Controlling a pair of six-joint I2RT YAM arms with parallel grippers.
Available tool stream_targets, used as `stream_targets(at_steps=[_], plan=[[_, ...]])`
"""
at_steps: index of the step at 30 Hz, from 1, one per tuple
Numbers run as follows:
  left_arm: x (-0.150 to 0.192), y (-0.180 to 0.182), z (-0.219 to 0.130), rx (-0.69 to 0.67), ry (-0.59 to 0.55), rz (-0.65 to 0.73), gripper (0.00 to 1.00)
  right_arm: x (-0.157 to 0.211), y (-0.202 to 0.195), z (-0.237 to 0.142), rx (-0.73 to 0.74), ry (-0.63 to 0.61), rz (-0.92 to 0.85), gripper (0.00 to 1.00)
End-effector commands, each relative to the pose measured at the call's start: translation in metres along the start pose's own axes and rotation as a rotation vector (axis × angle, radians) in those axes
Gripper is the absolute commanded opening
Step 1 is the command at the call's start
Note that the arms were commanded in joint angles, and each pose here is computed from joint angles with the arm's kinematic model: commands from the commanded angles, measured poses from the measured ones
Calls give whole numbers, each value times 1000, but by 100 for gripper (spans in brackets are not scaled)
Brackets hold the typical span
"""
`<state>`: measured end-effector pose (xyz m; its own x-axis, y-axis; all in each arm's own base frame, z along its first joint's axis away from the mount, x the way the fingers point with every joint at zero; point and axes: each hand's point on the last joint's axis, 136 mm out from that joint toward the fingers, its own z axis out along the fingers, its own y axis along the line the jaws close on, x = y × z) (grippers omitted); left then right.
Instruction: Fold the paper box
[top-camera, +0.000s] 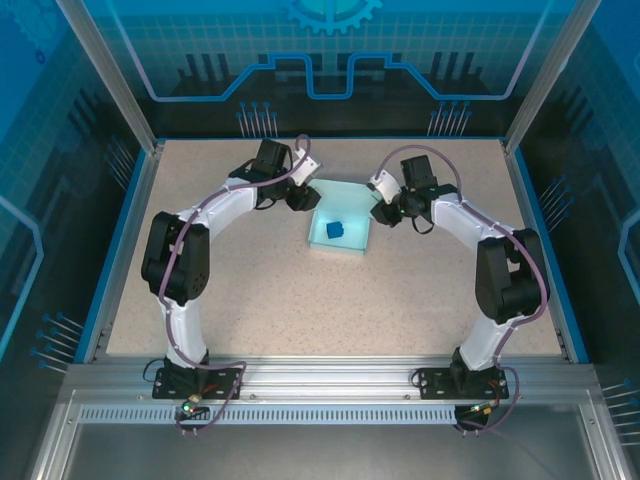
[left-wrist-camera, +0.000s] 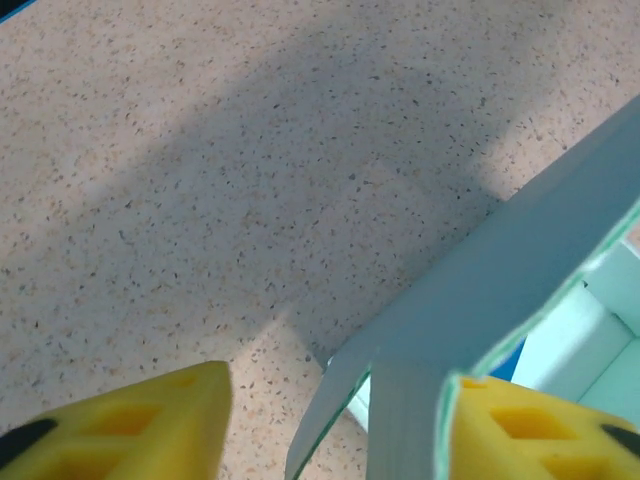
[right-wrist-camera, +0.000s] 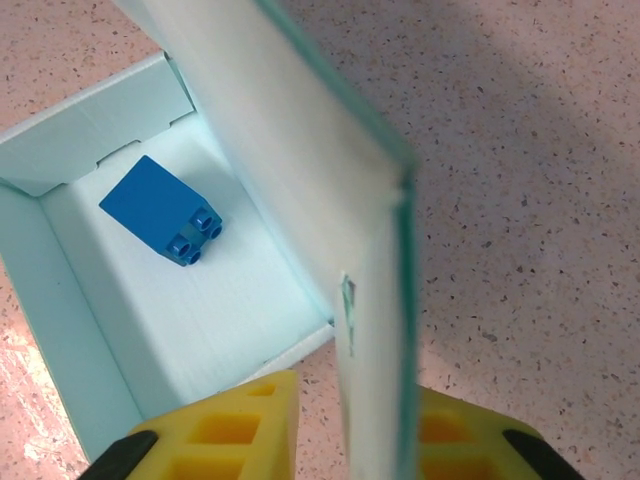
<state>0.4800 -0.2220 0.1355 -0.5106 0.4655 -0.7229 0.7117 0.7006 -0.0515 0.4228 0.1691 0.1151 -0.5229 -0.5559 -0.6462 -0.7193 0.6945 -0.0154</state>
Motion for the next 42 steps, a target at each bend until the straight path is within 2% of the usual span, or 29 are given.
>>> stream_targets(at_steps=[1,17,25,31,36,42], plan=[[-1,-3,0,46,10,-3,45,-8,5,-2,-5,-4,-12,20],[11,4,3,27,65,-33,22,-11,5,-1,-1,-3,-3,8],[8,9,2,-3,41,-65,13,-13,3,-5,28,-3,40,4],[2,16,-6,-70,-14,-186,6,-13,0,-8,137,24,148,2],[2,16,-13,-134,-40,-297,4,-4,-9,-10,325,84,309,1],[-4,9,-26,-200,-76,-398,0,-4,-9,-10,469,98,432,1]])
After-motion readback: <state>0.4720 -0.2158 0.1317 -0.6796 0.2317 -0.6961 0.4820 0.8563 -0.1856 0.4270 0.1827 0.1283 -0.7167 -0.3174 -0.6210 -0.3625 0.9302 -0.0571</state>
